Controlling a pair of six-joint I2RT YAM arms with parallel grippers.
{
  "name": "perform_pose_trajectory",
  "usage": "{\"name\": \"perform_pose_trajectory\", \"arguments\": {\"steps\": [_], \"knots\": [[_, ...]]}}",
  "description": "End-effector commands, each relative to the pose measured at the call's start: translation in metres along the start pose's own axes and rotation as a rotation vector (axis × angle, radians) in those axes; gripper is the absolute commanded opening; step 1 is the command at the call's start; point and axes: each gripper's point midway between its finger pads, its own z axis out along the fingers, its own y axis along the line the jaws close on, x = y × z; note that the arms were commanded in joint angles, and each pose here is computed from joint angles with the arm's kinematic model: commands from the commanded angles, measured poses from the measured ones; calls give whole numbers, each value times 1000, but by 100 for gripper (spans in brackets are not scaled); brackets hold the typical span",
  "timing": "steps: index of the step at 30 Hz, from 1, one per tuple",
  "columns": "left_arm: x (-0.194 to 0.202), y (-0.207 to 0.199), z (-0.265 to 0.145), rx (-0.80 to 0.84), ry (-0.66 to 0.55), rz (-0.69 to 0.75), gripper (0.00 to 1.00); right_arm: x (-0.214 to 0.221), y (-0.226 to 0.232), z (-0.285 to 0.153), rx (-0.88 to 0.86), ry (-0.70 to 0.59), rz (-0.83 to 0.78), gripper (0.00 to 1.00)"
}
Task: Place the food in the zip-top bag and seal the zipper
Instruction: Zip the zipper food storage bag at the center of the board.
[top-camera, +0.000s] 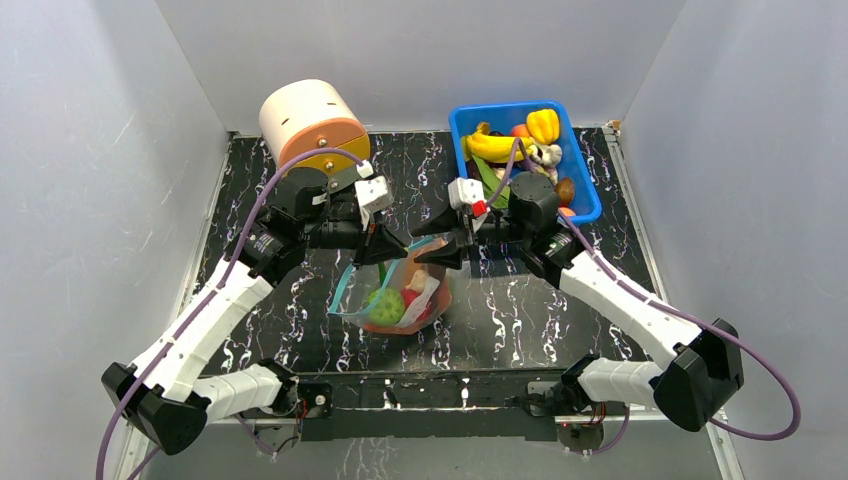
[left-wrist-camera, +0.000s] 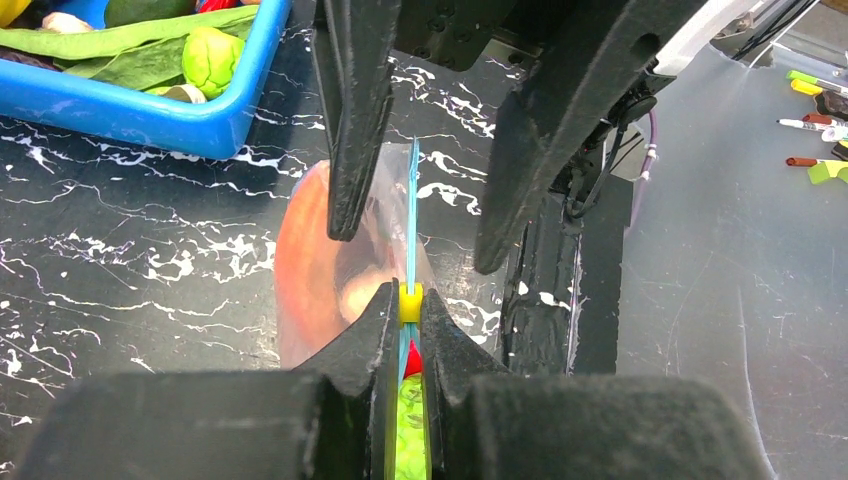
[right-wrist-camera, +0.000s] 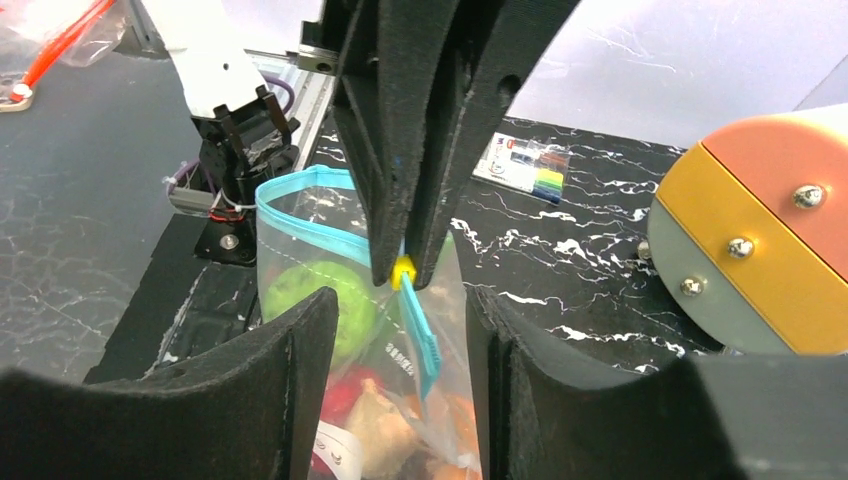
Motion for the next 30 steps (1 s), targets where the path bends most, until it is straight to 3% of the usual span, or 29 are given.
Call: {"name": "perform_pose_trajectory", "arguments": {"steps": [1,3,7,30], "knots": [[-23,-9,-5,34,-64,58,0,-29,-14,4,39,-43,-47,45],[-22,-9,-5,33,-63,57,0,-25,-14,3,44,-35,-39,36],[-20,-9,-5,34,-60,56,0,-23,-14,4,47,-35,-29,0],[17,-12,-26,-73,29,20,0,-51,-58,-38,463,-20,-73,0]]}}
